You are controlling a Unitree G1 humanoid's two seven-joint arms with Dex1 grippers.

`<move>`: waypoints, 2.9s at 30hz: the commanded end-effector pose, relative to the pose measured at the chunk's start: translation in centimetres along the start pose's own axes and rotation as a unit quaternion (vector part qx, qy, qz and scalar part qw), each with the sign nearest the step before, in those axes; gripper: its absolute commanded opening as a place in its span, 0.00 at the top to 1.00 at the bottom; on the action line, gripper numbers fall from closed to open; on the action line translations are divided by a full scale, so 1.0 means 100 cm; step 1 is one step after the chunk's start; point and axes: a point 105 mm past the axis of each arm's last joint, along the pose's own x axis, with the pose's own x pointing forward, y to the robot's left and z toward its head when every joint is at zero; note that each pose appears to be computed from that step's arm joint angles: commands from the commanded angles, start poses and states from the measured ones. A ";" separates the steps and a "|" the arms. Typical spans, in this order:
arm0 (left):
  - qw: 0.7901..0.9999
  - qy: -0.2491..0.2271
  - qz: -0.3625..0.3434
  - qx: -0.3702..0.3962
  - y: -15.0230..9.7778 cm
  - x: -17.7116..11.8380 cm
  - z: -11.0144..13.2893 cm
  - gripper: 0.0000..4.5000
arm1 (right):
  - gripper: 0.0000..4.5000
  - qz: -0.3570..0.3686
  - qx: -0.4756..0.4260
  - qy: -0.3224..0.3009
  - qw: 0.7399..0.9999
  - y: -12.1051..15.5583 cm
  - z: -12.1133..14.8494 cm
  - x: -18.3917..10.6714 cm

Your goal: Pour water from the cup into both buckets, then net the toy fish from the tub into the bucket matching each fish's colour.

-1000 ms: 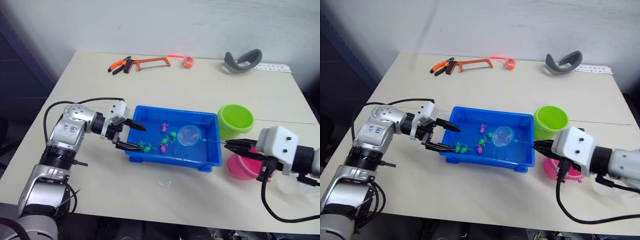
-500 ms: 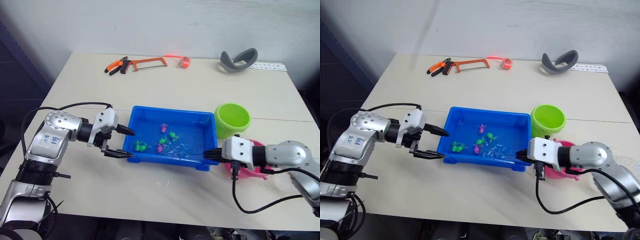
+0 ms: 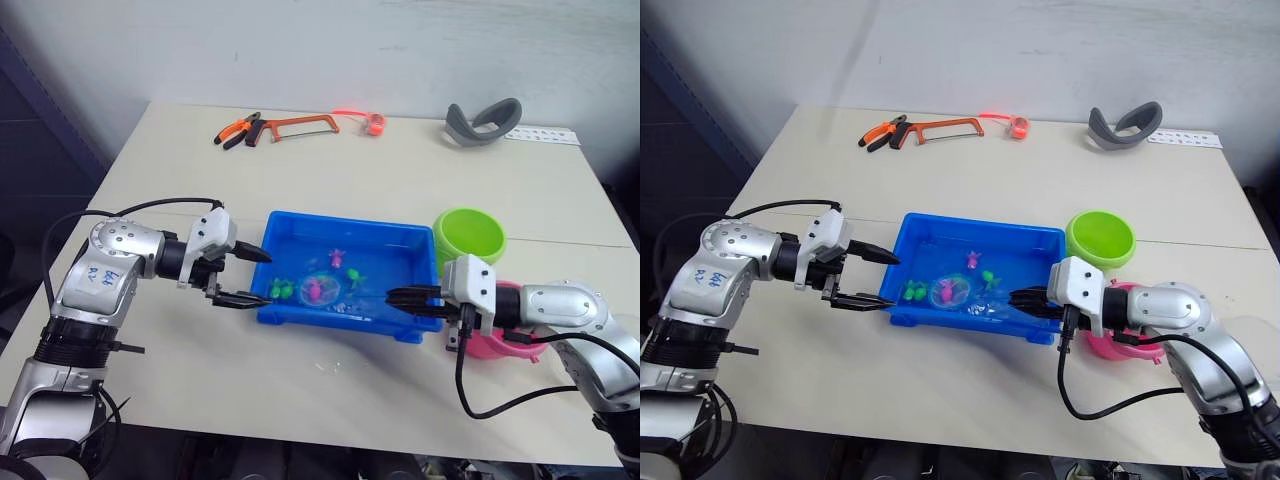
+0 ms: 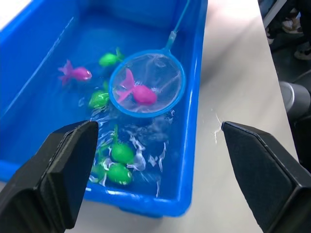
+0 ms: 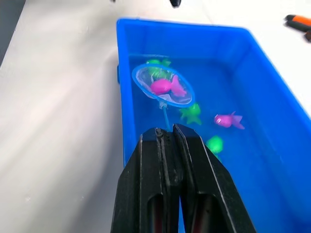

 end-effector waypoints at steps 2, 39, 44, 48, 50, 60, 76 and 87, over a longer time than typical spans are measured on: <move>0.996 -0.086 -0.021 0.017 0.009 0.016 0.039 0.01 | 1.00 -0.061 -0.012 -0.021 0.998 -0.007 0.027 -0.031; 0.947 -0.214 -0.228 0.077 -0.018 0.092 0.112 0.01 | 1.00 -0.294 -0.151 0.394 0.858 0.093 0.013 -0.222; 0.948 -0.213 -0.222 0.078 -0.017 0.090 0.111 0.01 | 1.00 -0.155 -0.378 0.469 0.783 0.095 -0.005 -0.226; 0.950 -0.212 -0.216 0.077 -0.016 0.088 0.110 0.01 | 1.00 -0.149 -0.480 0.452 0.737 0.087 0.002 -0.226; 0.951 -0.211 -0.213 0.077 -0.015 0.088 0.110 0.01 | 1.00 -0.137 -0.509 0.449 0.721 0.086 0.001 -0.227; 0.964 -0.189 -0.176 0.064 -0.003 0.081 0.094 0.01 | 1.00 -0.291 -0.347 0.327 0.829 0.066 0.011 -0.228; 0.992 -0.115 -0.042 0.008 0.022 0.028 0.045 0.01 | 1.00 -0.182 0.006 0.112 0.977 -0.001 0.014 -0.083; 0.993 -0.113 -0.014 -0.007 0.010 0.018 0.041 0.01 | 1.00 -0.085 -0.262 0.212 0.938 -0.030 -0.015 -0.055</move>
